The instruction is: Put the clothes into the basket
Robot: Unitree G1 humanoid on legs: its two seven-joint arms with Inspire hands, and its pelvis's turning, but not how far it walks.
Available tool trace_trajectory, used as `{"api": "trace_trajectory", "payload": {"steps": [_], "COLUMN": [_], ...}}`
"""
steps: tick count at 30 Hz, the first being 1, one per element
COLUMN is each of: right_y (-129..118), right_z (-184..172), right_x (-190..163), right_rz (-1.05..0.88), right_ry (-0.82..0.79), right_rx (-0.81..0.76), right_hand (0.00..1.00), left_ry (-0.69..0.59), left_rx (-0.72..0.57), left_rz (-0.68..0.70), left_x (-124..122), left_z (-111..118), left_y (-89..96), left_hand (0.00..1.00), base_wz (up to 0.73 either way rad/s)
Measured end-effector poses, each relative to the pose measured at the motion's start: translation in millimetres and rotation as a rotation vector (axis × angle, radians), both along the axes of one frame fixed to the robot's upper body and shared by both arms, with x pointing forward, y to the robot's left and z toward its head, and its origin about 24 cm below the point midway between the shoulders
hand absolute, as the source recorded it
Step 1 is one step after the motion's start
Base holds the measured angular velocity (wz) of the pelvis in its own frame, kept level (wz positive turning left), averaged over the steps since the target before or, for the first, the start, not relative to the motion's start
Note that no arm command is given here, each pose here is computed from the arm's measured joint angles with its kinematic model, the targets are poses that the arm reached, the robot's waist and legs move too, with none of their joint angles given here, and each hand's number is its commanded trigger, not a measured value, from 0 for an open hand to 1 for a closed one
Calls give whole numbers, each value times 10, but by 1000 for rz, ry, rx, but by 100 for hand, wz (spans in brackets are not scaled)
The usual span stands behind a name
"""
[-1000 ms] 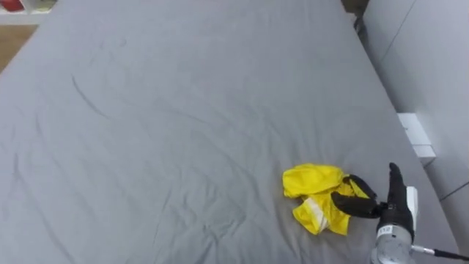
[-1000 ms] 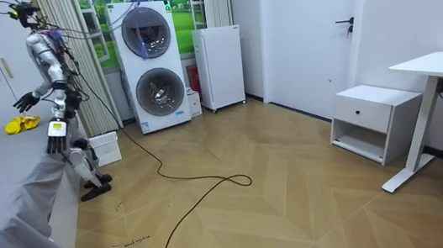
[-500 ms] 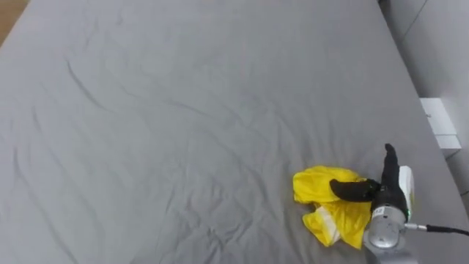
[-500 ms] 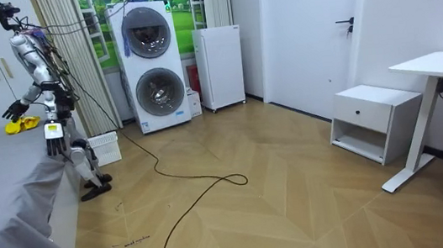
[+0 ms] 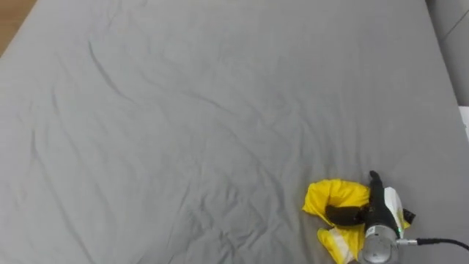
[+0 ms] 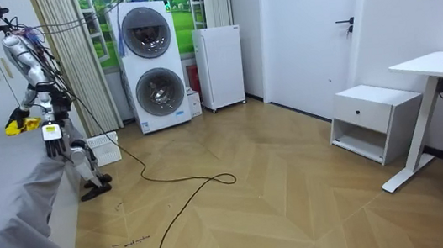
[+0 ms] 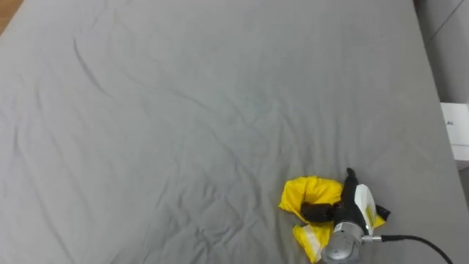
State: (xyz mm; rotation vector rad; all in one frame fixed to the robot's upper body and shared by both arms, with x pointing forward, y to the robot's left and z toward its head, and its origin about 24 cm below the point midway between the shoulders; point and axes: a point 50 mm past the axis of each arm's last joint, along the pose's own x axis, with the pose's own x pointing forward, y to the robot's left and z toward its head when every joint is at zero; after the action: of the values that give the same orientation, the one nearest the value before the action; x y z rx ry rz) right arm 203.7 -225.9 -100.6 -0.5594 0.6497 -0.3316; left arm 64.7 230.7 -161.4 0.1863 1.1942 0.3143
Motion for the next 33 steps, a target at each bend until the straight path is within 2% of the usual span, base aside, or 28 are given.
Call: {"api": "trace_trajectory", "payload": {"steps": [1, 13, 25, 30, 33], "right_y": [-3, -176, -39, -28, -97], "right_z": [-9, -74, -186, -96, 66], "right_x": [-16, -263, -395, -303, -190], "right_rz": [1, 42, 83, 75, 27], "right_ry": [9, 69, 157, 107, 4], "right_rx": [-5, -101, -62, -57, -42], "right_hand": [100, 100, 100, 100, 100], "left_ry": [-2, 19, 54, 60, 59], "left_rx": [-2, -2, -3, -4, 4], "left_rz": [4, -10, -1, 16, 23], "left_x": [9, -10, -77, -124, -182], "left_z": [1, -11, -29, -24, -12], "left_y": [-2, -14, -22, -4, 20], "left_hand": [0, 0, 0, 0, 0], "base_wz": [6, 3, -6, -12, -4]}}
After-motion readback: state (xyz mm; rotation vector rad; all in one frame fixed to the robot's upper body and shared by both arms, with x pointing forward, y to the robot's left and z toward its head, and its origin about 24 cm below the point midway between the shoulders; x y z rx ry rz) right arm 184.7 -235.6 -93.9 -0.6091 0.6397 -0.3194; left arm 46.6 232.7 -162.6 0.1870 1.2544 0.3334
